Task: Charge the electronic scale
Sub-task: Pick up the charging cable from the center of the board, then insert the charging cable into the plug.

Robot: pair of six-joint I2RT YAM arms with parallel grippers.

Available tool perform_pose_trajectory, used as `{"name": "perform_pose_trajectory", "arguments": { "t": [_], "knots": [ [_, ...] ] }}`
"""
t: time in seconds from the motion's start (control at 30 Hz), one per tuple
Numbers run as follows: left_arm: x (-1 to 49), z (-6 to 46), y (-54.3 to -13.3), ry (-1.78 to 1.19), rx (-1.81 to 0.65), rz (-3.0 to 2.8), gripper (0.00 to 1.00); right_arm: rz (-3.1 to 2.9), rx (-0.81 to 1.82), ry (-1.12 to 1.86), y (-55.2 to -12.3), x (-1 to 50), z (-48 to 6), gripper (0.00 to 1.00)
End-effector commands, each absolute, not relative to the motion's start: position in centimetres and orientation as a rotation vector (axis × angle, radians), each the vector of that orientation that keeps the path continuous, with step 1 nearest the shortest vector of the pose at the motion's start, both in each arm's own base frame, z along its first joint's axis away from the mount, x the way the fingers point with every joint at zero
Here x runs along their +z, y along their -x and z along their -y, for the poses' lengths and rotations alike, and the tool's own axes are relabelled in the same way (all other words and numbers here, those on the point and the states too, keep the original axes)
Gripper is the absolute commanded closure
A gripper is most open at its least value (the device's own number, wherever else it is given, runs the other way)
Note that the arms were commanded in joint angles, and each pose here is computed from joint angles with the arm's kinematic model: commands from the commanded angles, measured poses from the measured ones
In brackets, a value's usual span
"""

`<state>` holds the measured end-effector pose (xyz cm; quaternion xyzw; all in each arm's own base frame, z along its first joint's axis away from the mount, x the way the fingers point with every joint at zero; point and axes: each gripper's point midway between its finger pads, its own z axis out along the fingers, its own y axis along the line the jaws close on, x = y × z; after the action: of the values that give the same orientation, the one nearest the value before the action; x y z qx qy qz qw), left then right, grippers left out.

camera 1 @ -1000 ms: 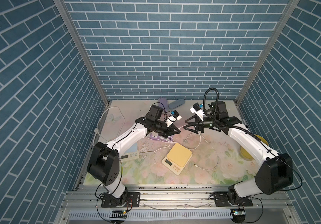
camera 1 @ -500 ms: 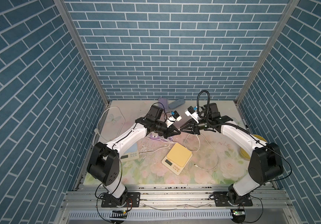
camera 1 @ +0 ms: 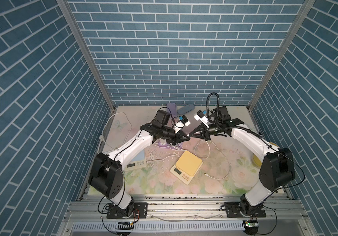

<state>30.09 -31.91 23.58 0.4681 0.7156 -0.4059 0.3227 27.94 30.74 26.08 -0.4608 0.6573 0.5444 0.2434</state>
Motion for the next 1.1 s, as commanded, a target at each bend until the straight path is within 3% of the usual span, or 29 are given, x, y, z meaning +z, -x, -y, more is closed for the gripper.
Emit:
{"name": "perform_pose_trajectory", "arguments": {
  "t": [0.0,0.07,0.3,0.47,0.67,1.07],
  "knots": [
    [24.1,30.5,-31.2,-1.159,-0.914,-1.901,0.57,-1.838,1.424,1.302,-27.5,26.3,-30.6,1.0],
    [24.1,29.3,-31.5,-1.125,-0.818,-1.924,0.45,-1.953,1.262,1.276,-28.8,25.3,-29.9,1.0],
    [24.0,22.0,-31.8,-0.906,-0.43,-2.017,0.33,-2.305,0.722,1.213,-33.0,21.5,-27.6,1.0],
    [23.0,12.9,-32.9,-0.472,0.001,-2.179,0.23,-2.425,0.476,1.301,-34.2,19.2,-30.4,1.0],
    [20.8,6.9,-32.6,-0.08,-0.037,-2.276,0.22,-2.391,0.349,1.433,-34.8,17.5,-35.9,1.0],
    [17.8,5.8,-33.5,0.042,-0.09,-2.354,0.22,-2.372,0.283,1.567,-35.3,13.5,-40.2,1.0]
  ]
}}
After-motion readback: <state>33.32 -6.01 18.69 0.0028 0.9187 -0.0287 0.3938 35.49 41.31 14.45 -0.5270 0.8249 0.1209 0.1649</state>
